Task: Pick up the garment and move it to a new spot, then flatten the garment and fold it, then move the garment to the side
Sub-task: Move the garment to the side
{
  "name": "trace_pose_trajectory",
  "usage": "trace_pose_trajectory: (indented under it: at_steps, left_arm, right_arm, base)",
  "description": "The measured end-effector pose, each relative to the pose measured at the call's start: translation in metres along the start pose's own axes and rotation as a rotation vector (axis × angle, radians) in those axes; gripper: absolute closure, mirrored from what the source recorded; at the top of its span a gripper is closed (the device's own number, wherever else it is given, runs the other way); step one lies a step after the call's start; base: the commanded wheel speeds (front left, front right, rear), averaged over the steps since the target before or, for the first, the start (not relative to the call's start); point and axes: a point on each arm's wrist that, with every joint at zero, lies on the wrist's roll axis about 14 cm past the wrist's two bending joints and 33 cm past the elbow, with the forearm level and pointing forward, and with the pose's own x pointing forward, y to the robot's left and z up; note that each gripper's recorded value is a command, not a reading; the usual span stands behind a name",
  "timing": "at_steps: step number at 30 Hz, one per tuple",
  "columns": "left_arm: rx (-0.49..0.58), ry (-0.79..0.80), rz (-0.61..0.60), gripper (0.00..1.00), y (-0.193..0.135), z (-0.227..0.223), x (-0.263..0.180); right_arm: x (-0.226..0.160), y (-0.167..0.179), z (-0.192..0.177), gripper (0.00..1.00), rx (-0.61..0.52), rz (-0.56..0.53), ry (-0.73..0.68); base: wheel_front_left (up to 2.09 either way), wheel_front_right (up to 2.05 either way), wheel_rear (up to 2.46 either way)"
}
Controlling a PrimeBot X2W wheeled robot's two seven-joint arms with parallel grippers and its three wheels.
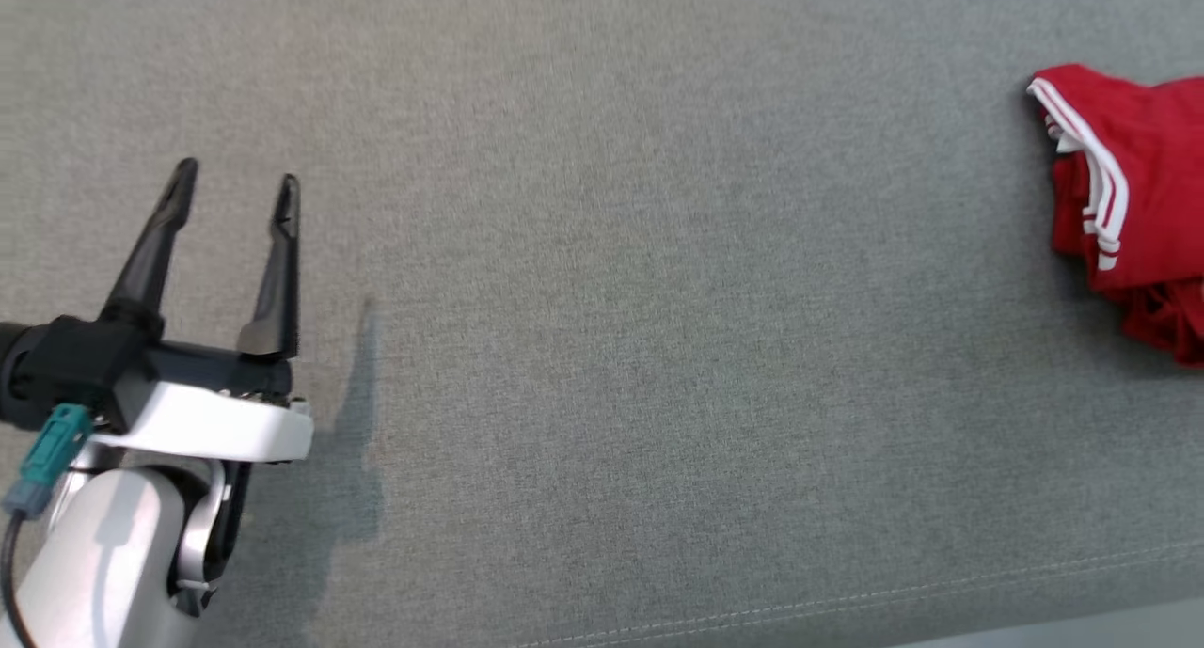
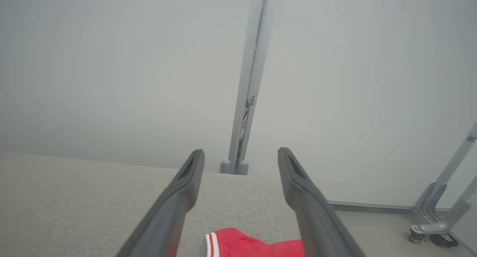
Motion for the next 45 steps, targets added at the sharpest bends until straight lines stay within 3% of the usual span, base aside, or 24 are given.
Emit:
trace_pose_trajectory:
  at_steps: [6,13,28,45]
  left_arm:
    - [0.004,-0.034,0.079,0.0,0.013,0.03,-0.028]
    - [-0.031,0.01,0.151,0.0,0.022,0.028,-0.071]
    - [-0.066,0.015,0.214,0.0,0.024,0.032,-0.13]
    - [-0.053,0.027,0.198,0.0,0.02,0.035,-0.139]
  right_arm:
    - [-0.041,0.057,0.02,0.0,0.113,0.105,-0.069]
    - [-0.079,0.089,0.021,0.0,0.187,0.137,-0.042]
    - [-0.144,0.102,0.011,0.0,0.242,0.106,0.04]
    - [-0.154,0.104,0.024,0.0,0.226,0.11,0.017]
  base:
    - [0.0,0.0,0.0]
    - [0.0,0.0,0.0]
    - [0.0,0.0,0.0]
    - [0.0,0.0,0.0]
